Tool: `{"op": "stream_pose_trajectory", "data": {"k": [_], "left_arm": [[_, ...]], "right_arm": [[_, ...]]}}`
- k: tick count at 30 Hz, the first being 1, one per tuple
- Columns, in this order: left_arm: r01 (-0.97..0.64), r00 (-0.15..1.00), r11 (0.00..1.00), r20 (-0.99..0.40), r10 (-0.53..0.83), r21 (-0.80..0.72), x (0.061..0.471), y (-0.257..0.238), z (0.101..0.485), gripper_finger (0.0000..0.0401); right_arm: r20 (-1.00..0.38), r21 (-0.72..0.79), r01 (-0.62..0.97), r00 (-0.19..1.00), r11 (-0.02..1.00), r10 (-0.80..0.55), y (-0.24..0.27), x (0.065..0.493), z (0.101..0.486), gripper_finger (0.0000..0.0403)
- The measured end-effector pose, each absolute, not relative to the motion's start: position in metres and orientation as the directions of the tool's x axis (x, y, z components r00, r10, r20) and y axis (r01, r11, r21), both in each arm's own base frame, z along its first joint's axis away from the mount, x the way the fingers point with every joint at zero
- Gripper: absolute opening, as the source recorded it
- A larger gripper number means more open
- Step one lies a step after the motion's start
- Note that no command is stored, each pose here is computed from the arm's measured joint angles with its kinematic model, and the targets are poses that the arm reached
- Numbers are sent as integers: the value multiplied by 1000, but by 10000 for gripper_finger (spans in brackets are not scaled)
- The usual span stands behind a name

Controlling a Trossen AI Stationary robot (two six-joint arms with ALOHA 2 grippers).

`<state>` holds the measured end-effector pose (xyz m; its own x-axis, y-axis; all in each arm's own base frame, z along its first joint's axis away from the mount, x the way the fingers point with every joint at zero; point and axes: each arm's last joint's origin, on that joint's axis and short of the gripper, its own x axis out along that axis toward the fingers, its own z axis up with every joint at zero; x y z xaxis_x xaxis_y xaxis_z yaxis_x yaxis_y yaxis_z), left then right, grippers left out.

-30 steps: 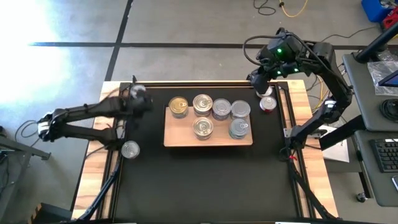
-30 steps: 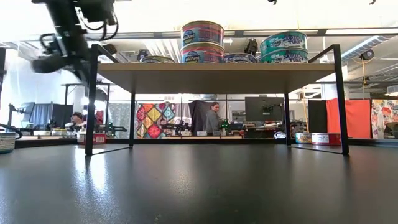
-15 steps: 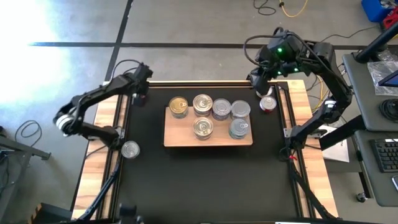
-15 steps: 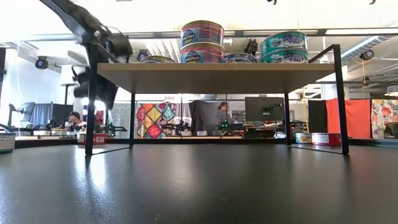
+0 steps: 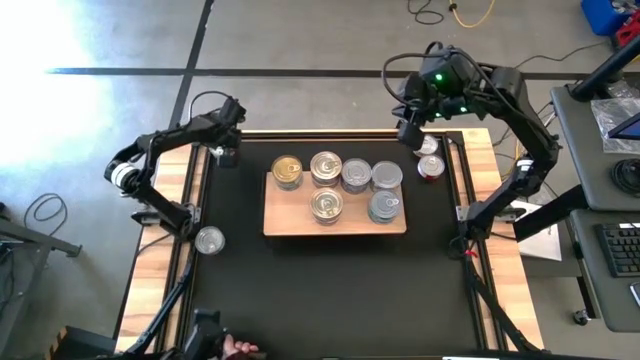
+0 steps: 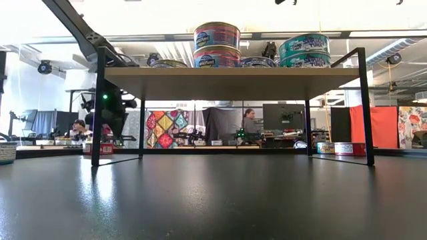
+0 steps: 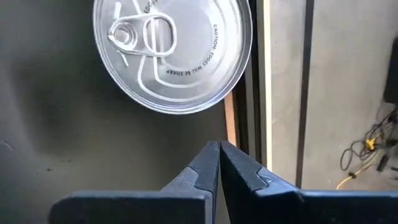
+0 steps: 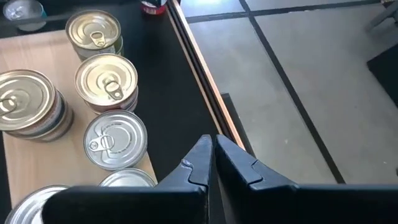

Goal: Stack canned seafood by type on shelf
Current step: Put the red tuna can on the shelf

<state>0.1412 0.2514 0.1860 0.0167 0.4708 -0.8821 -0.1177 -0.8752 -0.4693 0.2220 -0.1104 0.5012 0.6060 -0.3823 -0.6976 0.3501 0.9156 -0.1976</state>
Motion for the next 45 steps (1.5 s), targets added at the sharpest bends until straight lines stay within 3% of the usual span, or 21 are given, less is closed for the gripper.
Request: {"op": "stream_pose_trajectory", "data": {"k": [10,16,30,41,45], "left_arm": [[-168,-149,-855,-845,514,-490,121,259,189,1],[-151,-158,-881,-868,470,-449,110,266,181,1],[-160,-120,-959,-959,255,-235,118,247,166,1],[-212,-272,-975,-962,0,59,125,192,180,1],[-223,-301,-970,-953,-24,95,135,169,183,1]], "right_arm": [[-758,-229,284,548,931,-354,-127,256,477,13],[-767,-249,253,539,935,-350,-134,271,468,13],[-709,-290,242,596,926,-377,-128,257,484,13],[-665,-301,257,633,918,-395,-123,248,494,13],[-657,-308,254,640,917,-398,-124,249,495,13]]}}
